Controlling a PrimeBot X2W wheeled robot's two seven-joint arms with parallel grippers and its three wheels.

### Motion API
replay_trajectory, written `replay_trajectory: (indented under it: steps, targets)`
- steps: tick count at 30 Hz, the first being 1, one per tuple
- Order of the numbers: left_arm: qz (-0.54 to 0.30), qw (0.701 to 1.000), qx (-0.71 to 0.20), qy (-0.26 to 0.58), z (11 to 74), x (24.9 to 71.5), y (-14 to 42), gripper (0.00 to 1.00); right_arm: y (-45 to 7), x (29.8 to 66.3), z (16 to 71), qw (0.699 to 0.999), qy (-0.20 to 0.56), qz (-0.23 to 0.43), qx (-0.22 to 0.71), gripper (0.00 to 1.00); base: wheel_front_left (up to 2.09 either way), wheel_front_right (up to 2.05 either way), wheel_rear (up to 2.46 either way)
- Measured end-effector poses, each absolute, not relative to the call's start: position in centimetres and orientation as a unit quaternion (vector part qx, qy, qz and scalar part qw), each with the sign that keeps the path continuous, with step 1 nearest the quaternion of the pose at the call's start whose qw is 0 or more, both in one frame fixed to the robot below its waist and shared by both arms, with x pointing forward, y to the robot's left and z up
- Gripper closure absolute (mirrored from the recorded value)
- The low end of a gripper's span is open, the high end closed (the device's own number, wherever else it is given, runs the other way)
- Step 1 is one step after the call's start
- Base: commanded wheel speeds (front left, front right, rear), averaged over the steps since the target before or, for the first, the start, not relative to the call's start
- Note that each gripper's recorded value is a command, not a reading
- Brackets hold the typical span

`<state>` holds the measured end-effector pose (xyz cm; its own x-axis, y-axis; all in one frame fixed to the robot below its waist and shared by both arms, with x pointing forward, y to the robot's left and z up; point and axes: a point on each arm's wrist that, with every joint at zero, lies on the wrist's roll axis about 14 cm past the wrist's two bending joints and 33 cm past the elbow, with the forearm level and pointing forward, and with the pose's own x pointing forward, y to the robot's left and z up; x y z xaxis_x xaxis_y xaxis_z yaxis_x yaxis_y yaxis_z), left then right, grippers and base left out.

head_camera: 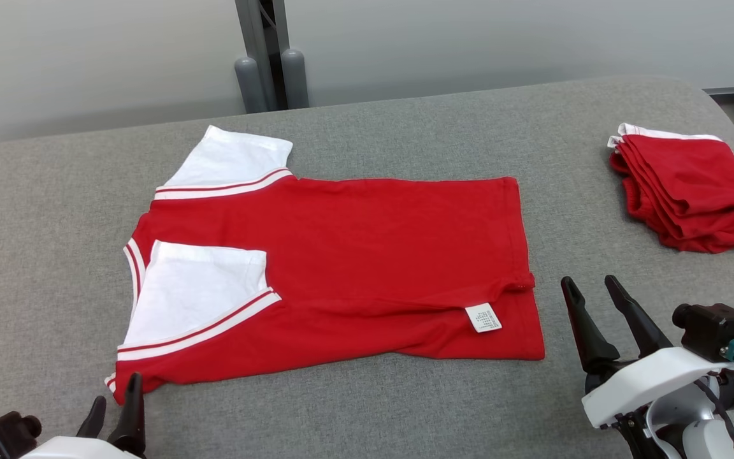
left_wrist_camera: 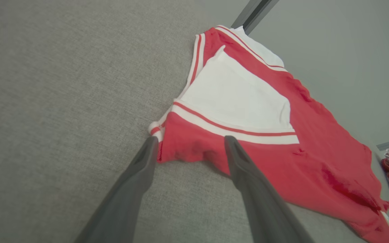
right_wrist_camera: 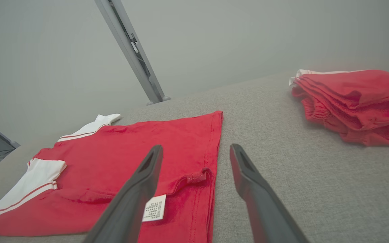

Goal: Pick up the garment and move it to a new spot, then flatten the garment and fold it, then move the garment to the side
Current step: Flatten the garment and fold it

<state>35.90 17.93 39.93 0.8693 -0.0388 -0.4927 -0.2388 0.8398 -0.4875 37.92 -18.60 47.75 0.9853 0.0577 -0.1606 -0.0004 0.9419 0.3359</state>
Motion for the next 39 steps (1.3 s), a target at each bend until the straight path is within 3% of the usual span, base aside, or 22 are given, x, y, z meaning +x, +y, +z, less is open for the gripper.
replay_trajectory:
  steps: [11, 18, 19, 21, 22, 30, 39]
  targets:
    - [0.09, 0.87, -0.378, 0.302, 37.7, 35.0, 16.9, 0.0, -18.5, 38.3, 47.6, 0.98, 0.084, 0.015, 0.178, 0.0, 0.0, 0.0, 0.0]
    - [0.104, 0.86, -0.404, 0.294, 36.6, 36.8, 17.0, 0.0, -19.1, 38.1, 47.4, 0.98, 0.087, 0.005, 0.177, 0.0, 0.0, 0.0, 0.0]
    - [0.104, 0.859, -0.408, 0.293, 36.5, 37.1, 16.9, 0.17, -19.2, 38.0, 47.3, 0.98, 0.088, 0.004, 0.177, 0.0, 0.0, 0.0, 0.0]
    - [0.104, 0.86, -0.409, 0.287, 36.1, 37.8, 16.9, 0.92, -19.6, 37.9, 47.1, 0.98, 0.09, -0.003, 0.177, 0.0, 0.0, 0.0, 0.0]
    - [0.104, 0.861, -0.409, 0.283, 36.1, 38.0, 16.9, 1.0, -19.8, 37.8, 47.1, 0.98, 0.091, -0.005, 0.178, 0.0, 0.0, 0.0, 0.0]
    - [0.088, 0.881, -0.402, 0.235, 37.4, 39.3, 17.3, 1.0, -19.5, 36.4, 44.3, 0.966, 0.143, -0.013, 0.216, 0.0, 0.0, 0.0, 0.0]
    - [0.068, 0.896, -0.393, 0.195, 40.3, 39.3, 17.7, 1.0, -15.9, 34.6, 39.5, 0.93, 0.237, 0.012, 0.28, 0.0, 0.0, 0.0, 0.0]
